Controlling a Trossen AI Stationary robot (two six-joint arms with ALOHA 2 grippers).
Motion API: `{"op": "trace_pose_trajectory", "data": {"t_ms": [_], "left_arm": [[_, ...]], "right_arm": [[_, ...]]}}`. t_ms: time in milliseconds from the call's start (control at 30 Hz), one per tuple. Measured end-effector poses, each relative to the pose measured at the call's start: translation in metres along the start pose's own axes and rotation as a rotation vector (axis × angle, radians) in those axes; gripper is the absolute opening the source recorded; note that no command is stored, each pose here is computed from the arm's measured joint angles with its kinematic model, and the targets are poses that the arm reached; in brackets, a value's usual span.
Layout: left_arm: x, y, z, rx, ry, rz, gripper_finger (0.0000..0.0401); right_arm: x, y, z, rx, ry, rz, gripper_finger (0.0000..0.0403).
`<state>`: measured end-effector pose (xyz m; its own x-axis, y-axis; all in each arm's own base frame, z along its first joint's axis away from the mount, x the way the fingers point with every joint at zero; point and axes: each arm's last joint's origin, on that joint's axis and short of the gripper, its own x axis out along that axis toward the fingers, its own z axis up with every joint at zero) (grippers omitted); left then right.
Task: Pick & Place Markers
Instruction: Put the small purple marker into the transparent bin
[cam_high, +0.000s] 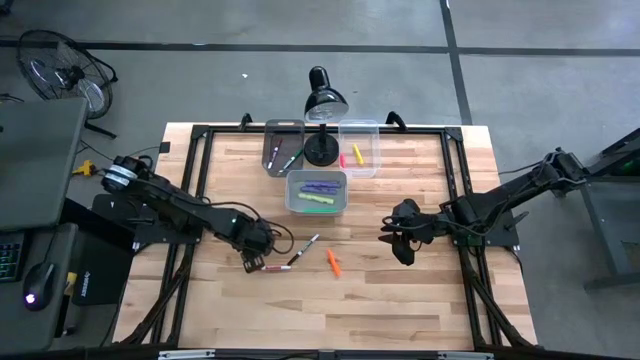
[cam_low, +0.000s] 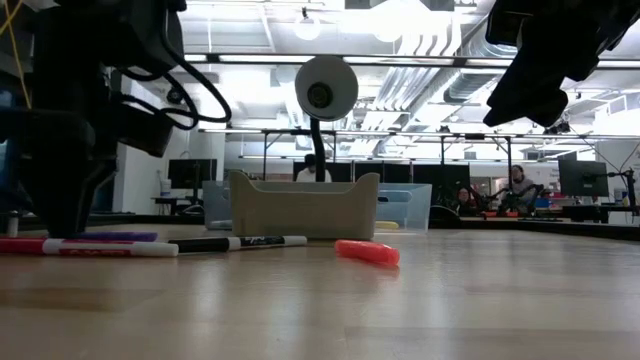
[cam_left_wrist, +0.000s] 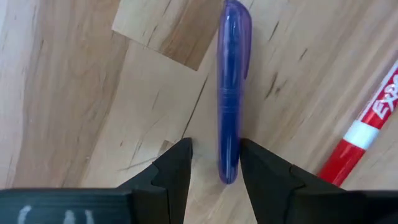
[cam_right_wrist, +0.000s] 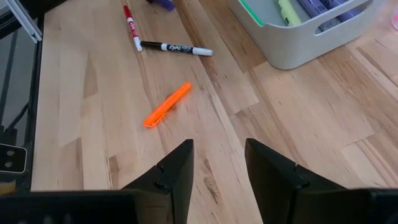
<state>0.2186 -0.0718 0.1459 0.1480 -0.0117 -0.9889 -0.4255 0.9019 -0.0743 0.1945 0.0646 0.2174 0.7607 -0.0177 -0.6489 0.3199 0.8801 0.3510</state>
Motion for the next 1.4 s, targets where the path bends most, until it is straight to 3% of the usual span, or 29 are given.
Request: {"op": "trace_pose_trajectory", "data": {"t_ms": [333,667,1100,1400], "left_arm": [[0.017,-0.001,0.000,0.005,0.056,0.061,0.0135],[0.020,0.000,0.001,-0.015,0.025,0.104,0.0133],[0.020,-0.002,0.002,0.006,0.021,0.083,0.0030],[0.012,-0.008,0.010,-0.019,0.012,0.105,0.0032]], "right_arm": [[0.000,0.000,0.000,0.001,0.001,0.001,0.0133],[0.000,0.001,-0.001,0.008,0.021,0.023,0.0133],[0.000,0.001,-0.001,0.008,0.020,0.022,0.0133],[0.000,0.001,-0.001,0.008,0.027,0.029,0.0133]]}}
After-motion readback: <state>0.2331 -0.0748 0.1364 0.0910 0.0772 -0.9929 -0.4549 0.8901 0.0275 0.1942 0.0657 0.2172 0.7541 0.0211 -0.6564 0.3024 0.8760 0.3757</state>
